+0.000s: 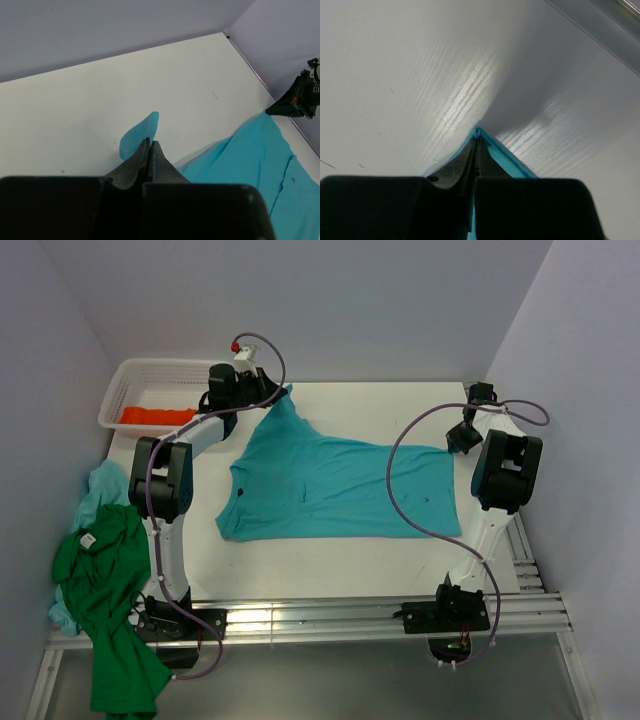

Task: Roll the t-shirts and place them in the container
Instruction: Fold the tshirt

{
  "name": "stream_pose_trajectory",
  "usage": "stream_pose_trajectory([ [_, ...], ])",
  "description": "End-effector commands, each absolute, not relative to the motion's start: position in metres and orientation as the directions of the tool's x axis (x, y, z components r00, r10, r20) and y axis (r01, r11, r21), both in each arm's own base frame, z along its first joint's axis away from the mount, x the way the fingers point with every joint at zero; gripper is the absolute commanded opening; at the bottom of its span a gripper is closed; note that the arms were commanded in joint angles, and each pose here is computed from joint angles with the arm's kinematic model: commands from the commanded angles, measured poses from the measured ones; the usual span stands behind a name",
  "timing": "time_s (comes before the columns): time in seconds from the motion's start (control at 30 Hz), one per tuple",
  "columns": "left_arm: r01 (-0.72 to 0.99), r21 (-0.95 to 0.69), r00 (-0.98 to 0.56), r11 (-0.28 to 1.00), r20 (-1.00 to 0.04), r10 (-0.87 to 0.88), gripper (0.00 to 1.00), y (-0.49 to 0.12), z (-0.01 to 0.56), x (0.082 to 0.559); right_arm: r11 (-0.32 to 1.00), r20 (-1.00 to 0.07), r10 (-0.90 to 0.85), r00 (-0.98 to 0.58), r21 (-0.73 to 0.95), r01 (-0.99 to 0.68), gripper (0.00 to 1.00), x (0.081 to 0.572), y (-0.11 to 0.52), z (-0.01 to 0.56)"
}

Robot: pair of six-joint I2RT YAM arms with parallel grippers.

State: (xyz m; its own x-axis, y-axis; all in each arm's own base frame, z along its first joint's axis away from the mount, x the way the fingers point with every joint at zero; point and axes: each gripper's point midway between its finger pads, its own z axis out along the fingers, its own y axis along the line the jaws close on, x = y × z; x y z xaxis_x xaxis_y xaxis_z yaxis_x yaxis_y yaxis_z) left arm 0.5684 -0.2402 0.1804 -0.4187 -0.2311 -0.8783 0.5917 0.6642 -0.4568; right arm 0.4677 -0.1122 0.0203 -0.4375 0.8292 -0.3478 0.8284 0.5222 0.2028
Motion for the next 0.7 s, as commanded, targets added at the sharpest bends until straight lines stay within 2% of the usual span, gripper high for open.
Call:
stream_pose_trajectory([
  [0.0,0.656,-0.378,-0.314,0.653,-0.924,-0.219,0.00,-0.241,0.227,0.559,0.526,-0.400,0.819,-0.412,0.235,0.817,0.00,0.473,-0.114,0.041],
  [0.67,0.656,-0.365,-0.307,0.660,-0.929,-0.209,0.00,-0.229,0.219,0.513,0.593,-0.455,0.792,-0.408,0.412,0.692,0.00,0.469,-0.091,0.088],
])
